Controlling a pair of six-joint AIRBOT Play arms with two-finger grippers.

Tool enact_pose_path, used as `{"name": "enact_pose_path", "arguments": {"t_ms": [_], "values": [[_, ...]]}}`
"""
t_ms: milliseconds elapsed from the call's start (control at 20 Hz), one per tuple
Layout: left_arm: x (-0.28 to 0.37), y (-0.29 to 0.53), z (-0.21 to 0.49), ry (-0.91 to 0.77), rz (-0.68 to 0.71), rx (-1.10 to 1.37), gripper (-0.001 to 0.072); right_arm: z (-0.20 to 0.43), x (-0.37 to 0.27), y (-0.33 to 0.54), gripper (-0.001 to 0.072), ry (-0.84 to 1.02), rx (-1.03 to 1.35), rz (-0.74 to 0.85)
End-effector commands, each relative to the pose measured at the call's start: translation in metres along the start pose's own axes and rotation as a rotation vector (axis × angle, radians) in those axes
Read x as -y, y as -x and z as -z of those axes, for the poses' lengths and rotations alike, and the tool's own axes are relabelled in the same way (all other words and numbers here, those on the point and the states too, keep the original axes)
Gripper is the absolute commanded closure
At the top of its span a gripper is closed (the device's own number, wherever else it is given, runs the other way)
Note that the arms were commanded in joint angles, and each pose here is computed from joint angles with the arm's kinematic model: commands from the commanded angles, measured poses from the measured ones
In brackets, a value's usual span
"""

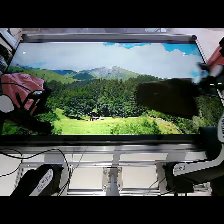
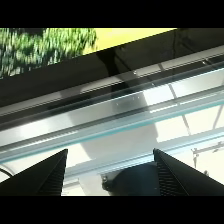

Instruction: Fold the clothes and pants, and hang the long-sleeved shirts on hangers.

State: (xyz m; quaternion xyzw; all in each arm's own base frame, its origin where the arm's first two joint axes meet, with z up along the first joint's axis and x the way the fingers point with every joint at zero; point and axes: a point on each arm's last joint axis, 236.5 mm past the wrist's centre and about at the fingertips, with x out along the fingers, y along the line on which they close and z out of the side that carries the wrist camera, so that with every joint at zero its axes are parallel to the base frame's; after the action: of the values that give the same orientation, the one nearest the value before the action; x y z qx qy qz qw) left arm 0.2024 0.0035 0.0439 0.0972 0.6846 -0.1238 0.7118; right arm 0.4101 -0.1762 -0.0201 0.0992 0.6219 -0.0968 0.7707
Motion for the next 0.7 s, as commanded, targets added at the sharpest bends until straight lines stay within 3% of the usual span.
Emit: {"name": "enact_pose_path", "arguments": {"t_ms": [0,50,100,150,200,350,450,650], "values": [[0.000,0.000,0.000,0.000,0.000,-0.001,0.0095,0.020,0.124,0.016,0.0696,-0.281,0.030,0.117],[0.000,0.000,0.000,0.000,0.000,-0.001,0.0095,0.029,0.142,0.017,0.0694,-0.324,0.025,0.126],[0.000,0.000,0.000,0.000,0.000,-0.001,0.0095,0.035,0.155,0.016,0.0602,-0.355,0.022,0.132],[0.000,0.000,0.000,0.000,0.000,-0.001,0.0095,0.041,0.165,0.016,0.0419,-0.380,0.018,0.136],[0.000,0.000,0.000,0.000,0.000,-0.001,0.0095,0.045,0.172,0.016,0.0324,-0.397,0.015,0.140],[0.000,0.000,0.000,0.000,0.000,-0.001,0.0095,0.052,0.183,0.018,0.0314,-0.423,0.015,0.148],[0.000,0.000,0.000,0.000,0.000,-0.001,0.0095,0.048,0.175,0.021,0.0143,-0.444,0.027,0.113],[0.000,0.000,0.000,0.000,0.000,-0.001,0.0095,-0.004,0.075,0.046,0.0155,-0.322,0.161,-0.194]]}}
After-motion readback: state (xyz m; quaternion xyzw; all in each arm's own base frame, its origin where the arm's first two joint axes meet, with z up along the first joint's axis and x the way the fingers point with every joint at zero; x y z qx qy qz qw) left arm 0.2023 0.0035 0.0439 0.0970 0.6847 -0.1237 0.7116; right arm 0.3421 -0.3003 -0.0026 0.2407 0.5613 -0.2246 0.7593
